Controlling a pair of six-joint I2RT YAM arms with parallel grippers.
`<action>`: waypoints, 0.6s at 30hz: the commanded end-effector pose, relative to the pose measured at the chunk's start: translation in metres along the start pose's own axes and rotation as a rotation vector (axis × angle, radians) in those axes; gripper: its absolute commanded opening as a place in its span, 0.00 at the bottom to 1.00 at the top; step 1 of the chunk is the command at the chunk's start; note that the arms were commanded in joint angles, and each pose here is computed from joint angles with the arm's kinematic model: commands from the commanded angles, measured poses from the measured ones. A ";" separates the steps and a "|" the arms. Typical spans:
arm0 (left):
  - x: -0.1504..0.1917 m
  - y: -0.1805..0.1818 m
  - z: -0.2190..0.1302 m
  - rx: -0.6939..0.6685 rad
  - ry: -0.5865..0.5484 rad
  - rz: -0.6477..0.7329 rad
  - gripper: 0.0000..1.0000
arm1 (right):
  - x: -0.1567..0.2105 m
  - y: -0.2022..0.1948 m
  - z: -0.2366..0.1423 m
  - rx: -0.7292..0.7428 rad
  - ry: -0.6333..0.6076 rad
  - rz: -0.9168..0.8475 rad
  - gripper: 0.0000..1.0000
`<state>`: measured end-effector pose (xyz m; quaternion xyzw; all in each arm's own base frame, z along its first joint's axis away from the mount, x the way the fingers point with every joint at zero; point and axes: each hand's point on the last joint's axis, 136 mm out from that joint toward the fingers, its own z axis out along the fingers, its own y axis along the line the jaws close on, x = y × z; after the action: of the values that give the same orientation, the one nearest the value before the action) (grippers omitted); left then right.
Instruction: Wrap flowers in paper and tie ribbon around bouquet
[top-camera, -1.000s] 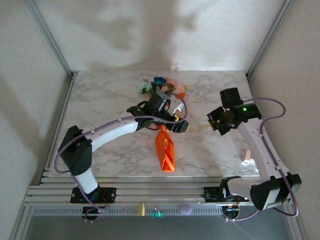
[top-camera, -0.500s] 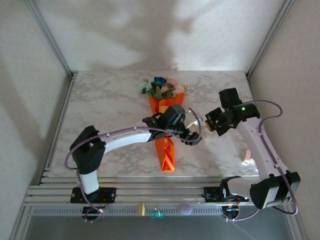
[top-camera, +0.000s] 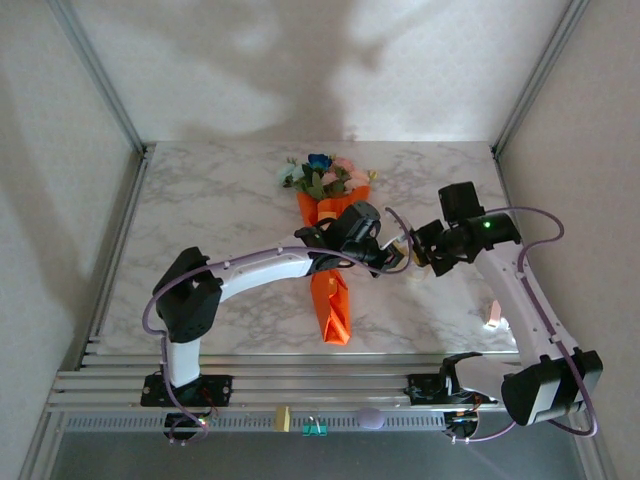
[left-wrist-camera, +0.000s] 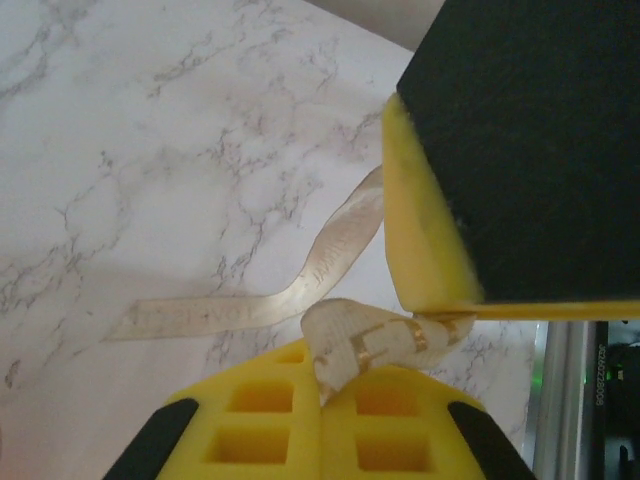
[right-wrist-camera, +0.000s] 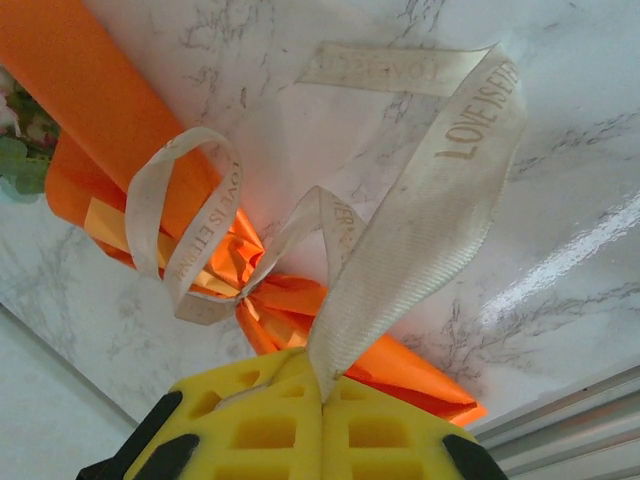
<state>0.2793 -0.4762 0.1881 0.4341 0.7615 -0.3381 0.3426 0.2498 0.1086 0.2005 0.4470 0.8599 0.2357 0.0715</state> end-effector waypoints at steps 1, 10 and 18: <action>-0.012 0.005 -0.027 -0.049 -0.008 -0.031 0.00 | 0.007 0.008 0.007 -0.054 0.042 -0.046 0.00; 0.019 0.029 -0.095 -0.070 0.109 -0.301 0.00 | 0.009 0.065 -0.023 -0.429 -0.187 -0.748 0.46; 0.022 0.056 -0.130 -0.086 0.103 -0.439 0.00 | 0.042 0.088 -0.008 -0.690 -0.506 -1.261 0.59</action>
<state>0.2944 -0.3567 0.2306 0.2939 0.8527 -0.3346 0.2732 0.2740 0.1622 0.2261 -0.0163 0.8568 0.3278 0.3977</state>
